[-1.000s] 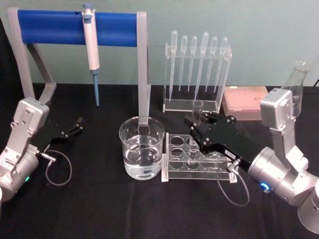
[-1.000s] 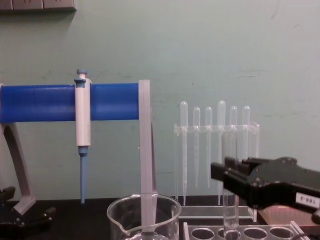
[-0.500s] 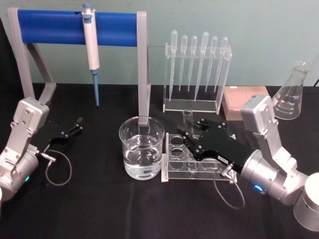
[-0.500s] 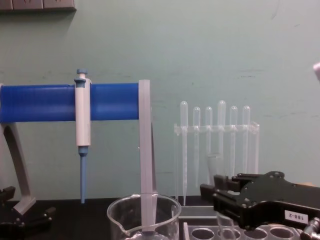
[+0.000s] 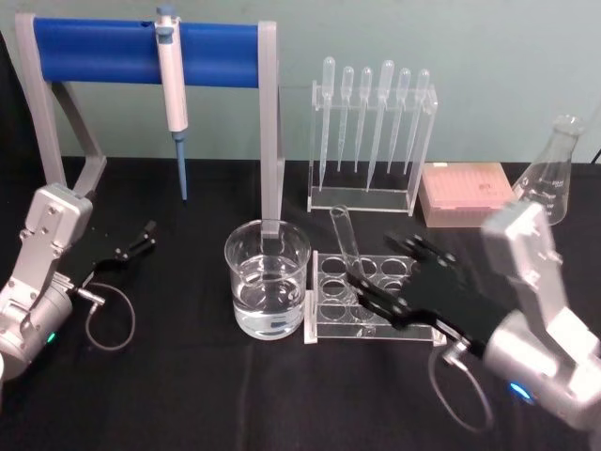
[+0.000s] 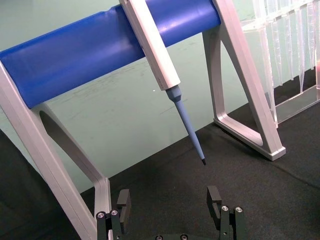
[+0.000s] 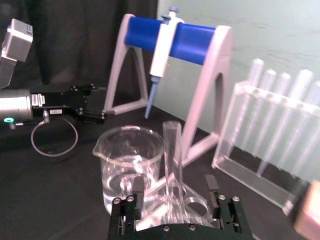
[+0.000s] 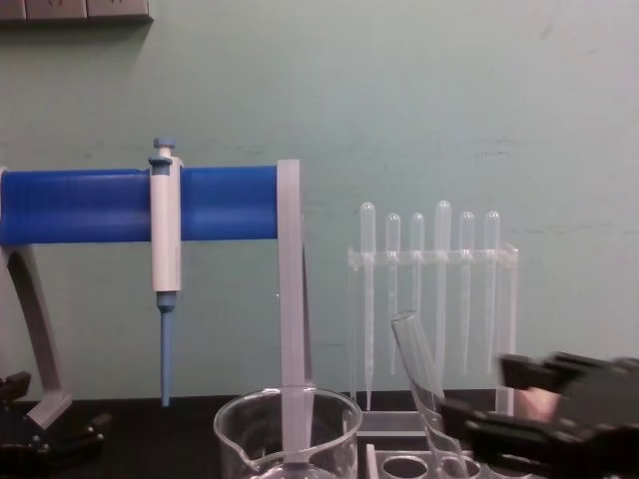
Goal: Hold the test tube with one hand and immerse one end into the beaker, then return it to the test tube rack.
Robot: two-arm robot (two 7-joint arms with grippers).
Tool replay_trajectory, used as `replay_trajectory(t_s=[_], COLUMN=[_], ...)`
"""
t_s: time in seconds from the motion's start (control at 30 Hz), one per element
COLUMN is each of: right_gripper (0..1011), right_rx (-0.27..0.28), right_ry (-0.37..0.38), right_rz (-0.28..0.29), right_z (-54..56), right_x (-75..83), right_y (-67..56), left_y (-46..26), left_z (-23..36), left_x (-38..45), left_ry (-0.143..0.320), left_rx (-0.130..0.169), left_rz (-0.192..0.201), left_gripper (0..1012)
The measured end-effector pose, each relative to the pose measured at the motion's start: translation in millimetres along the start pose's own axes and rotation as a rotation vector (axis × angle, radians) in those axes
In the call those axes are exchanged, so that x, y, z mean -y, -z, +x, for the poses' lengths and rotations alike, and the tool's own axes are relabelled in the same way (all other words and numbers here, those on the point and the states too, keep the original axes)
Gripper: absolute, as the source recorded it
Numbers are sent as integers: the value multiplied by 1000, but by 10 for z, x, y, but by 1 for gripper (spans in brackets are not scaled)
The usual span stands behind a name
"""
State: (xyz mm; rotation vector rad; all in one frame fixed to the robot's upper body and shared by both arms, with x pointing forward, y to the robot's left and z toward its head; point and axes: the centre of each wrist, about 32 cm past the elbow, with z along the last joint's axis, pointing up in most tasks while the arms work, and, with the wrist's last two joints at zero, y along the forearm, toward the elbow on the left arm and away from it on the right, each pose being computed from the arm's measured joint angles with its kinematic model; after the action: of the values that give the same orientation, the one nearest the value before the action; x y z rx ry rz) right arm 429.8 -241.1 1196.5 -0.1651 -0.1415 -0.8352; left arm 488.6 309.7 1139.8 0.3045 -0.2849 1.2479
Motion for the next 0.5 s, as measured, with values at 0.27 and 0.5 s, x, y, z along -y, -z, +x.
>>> replay_trajectory(t_s=[0.27, 0.5], right_gripper=[964, 1002], right_rx=[-30, -64], right_ry=[150, 315], right_rz=[-22, -30], right_z=[-32, 111], right_x=[508, 683], right_y=[105, 352], left_y=[0, 0], left_z=[0, 0], left_x=[0, 0], left_ry=[0, 0], left_rx=[0, 0], left_rz=[0, 0], left_gripper=[1000, 1000])
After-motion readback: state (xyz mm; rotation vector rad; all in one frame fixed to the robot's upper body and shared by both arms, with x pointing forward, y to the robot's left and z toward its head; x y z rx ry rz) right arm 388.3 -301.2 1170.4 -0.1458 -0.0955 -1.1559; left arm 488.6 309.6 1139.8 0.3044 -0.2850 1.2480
